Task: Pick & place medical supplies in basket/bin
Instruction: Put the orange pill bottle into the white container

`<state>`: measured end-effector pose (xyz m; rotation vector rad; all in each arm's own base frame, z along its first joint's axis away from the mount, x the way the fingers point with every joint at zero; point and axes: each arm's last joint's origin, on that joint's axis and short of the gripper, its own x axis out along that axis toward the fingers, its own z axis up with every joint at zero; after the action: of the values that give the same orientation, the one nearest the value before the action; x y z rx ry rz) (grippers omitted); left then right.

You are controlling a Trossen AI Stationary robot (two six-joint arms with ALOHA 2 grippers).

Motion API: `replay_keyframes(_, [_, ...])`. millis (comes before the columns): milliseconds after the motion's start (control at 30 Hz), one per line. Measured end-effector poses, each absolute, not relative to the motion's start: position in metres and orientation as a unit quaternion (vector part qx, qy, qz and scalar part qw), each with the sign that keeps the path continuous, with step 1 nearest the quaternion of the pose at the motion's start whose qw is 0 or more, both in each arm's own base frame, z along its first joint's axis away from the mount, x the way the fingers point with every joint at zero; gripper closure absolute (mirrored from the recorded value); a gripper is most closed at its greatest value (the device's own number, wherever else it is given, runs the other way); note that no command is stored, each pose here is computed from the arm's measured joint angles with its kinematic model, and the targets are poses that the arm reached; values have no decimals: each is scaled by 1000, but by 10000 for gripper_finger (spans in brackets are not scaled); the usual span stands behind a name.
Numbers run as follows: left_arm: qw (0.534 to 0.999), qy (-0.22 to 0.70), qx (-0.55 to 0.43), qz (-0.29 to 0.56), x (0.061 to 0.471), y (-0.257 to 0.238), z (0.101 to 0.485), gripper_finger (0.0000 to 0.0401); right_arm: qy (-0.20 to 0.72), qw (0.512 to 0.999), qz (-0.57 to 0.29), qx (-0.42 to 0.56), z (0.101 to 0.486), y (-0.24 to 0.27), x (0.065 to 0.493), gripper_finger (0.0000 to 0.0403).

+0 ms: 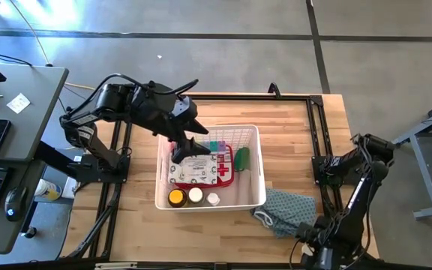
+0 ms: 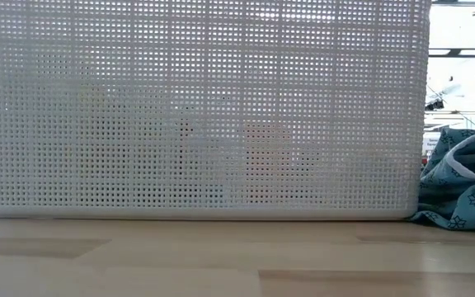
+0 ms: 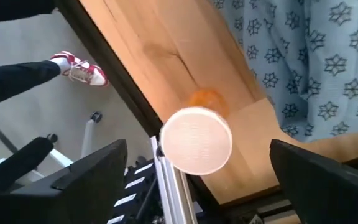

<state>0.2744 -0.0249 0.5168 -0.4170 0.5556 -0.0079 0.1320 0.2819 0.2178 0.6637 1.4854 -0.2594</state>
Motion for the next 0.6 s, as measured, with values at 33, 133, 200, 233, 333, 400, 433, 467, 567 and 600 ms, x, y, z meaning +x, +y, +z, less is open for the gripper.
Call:
replay_keyframes(33, [941, 272, -202, -5, 274, -25, 517, 16, 663, 678, -117, 294, 215, 283, 132, 20])
replay_keyframes(133, [941, 275, -197, -5, 274, -25, 516, 16, 672, 670, -129, 288, 208, 284, 135, 21])
replay_keyframes(200, [940, 280, -196, -4, 274, -25, 515, 16, 673, 669, -137, 285, 204, 285, 137, 21])
replay_keyframes(233, [938, 285, -195, -3, 273, -25, 515, 16, 673, 668, -140, 285, 202, 285, 138, 20])
replay_keyframes(333, [936, 298, -189, -2, 272, -25, 512, 16, 674, 662, -157, 287, 196, 285, 142, 21])
replay_keyframes(400, [935, 303, -187, -1, 271, -25, 511, 16, 679, 656, -165, 285, 190, 287, 144, 23])
replay_keyframes(433, [934, 304, -187, -1, 271, -25, 511, 16, 683, 652, -167, 284, 187, 287, 145, 24])
replay_keyframes(467, [933, 307, -187, 0, 271, -25, 511, 16, 688, 647, -170, 282, 184, 288, 146, 25])
replay_keyframes(567, [931, 314, -189, 2, 270, -24, 510, 16, 701, 633, -178, 276, 176, 290, 147, 28])
replay_keyframes(600, [929, 317, -189, 3, 269, -24, 509, 16, 703, 628, -184, 278, 175, 291, 147, 29])
